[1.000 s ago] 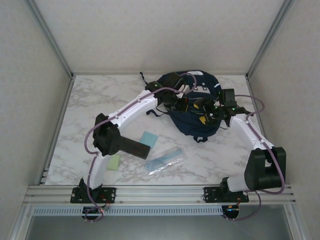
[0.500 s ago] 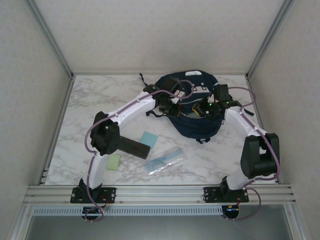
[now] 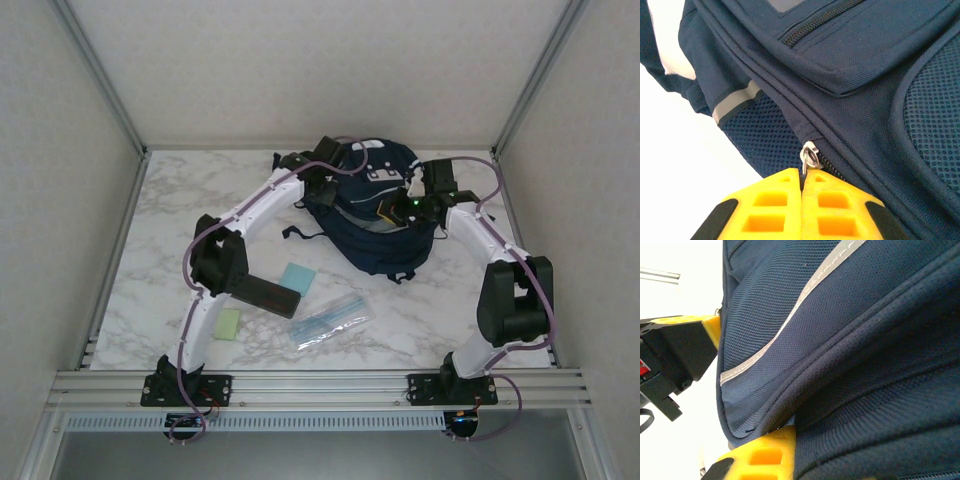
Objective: Pack the student bag
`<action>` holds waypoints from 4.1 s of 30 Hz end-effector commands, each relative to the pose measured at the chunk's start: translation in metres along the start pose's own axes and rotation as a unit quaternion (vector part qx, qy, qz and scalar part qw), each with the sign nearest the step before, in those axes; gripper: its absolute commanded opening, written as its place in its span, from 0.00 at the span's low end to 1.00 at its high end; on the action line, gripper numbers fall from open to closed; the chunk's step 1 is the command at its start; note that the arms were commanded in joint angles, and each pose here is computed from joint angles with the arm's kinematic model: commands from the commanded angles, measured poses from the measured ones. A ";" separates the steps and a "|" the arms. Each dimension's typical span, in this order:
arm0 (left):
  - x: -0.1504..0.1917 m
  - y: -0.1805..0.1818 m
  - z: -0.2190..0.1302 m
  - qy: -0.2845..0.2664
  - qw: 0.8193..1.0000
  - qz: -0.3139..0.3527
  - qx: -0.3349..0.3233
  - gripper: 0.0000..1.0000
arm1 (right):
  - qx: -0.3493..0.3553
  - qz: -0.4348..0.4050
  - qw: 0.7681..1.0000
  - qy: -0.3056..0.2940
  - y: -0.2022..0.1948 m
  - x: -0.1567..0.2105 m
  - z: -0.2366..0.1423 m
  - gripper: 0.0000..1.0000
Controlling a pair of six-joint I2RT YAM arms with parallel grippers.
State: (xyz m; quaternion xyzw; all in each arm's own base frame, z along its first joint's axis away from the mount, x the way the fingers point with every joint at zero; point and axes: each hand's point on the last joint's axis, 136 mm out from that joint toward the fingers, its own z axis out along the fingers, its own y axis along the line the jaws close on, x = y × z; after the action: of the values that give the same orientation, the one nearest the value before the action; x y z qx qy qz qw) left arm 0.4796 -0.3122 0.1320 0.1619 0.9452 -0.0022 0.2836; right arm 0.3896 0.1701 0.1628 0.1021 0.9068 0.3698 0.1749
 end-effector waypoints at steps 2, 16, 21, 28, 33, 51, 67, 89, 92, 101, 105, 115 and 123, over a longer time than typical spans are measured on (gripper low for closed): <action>-0.046 0.053 -0.016 -0.098 0.985 -0.137 -0.030 0.14 | -0.022 -0.009 0.999 0.048 0.004 0.025 0.009 0.00; 0.005 0.117 -0.041 -0.055 0.936 -0.331 0.107 1.00 | -0.029 -0.243 0.963 0.111 0.059 0.099 0.023 0.67; 0.039 0.168 -0.050 -0.044 0.920 -0.380 0.088 1.00 | -0.040 -0.378 0.912 0.152 0.085 0.150 0.046 0.82; 0.067 0.212 -0.070 -0.056 0.898 -0.429 0.075 1.00 | -0.038 -0.506 0.840 0.193 0.117 0.204 0.089 0.99; 0.076 0.220 -0.077 -0.058 0.891 -0.444 0.077 1.00 | -0.007 -0.572 0.792 0.213 0.127 0.228 0.119 0.99; 0.088 0.233 -0.077 -0.052 0.879 -0.467 0.077 1.00 | 0.069 -0.625 0.725 0.283 0.094 0.291 0.193 0.98; 0.086 0.230 -0.079 -0.053 0.875 -0.473 0.088 1.00 | 0.099 -0.637 0.714 0.274 0.070 0.286 0.207 0.87; 0.072 0.221 -0.095 -0.071 0.886 -0.451 0.085 1.00 | -0.091 -0.412 0.887 0.189 0.156 0.198 0.118 0.57; 0.065 0.213 -0.099 -0.079 0.898 -0.426 0.082 1.00 | -0.107 -0.380 0.905 0.159 0.162 0.176 0.095 0.58; 0.035 0.149 -0.114 -0.107 0.946 -0.301 0.057 1.00 | 0.028 -0.261 0.964 0.036 0.104 0.078 0.016 0.60; 0.029 0.106 -0.112 -0.117 0.957 -0.257 0.072 1.00 | 0.091 -0.193 0.977 -0.024 0.062 0.041 -0.022 0.61; 0.051 -0.079 -0.104 -0.076 0.979 0.071 0.177 0.98 | 0.157 -0.068 0.973 -0.156 -0.015 0.001 -0.111 0.62; 0.064 -0.164 -0.089 -0.045 0.953 0.216 0.208 0.99 | 0.201 -0.027 0.964 -0.174 -0.060 0.011 -0.147 0.63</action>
State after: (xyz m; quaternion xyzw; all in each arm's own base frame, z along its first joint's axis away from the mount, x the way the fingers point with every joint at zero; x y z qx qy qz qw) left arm 0.3378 -0.4327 0.1646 0.3597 0.8689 -0.1629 0.2986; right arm 0.3307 0.0510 0.2224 0.1621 0.9176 0.1677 0.3218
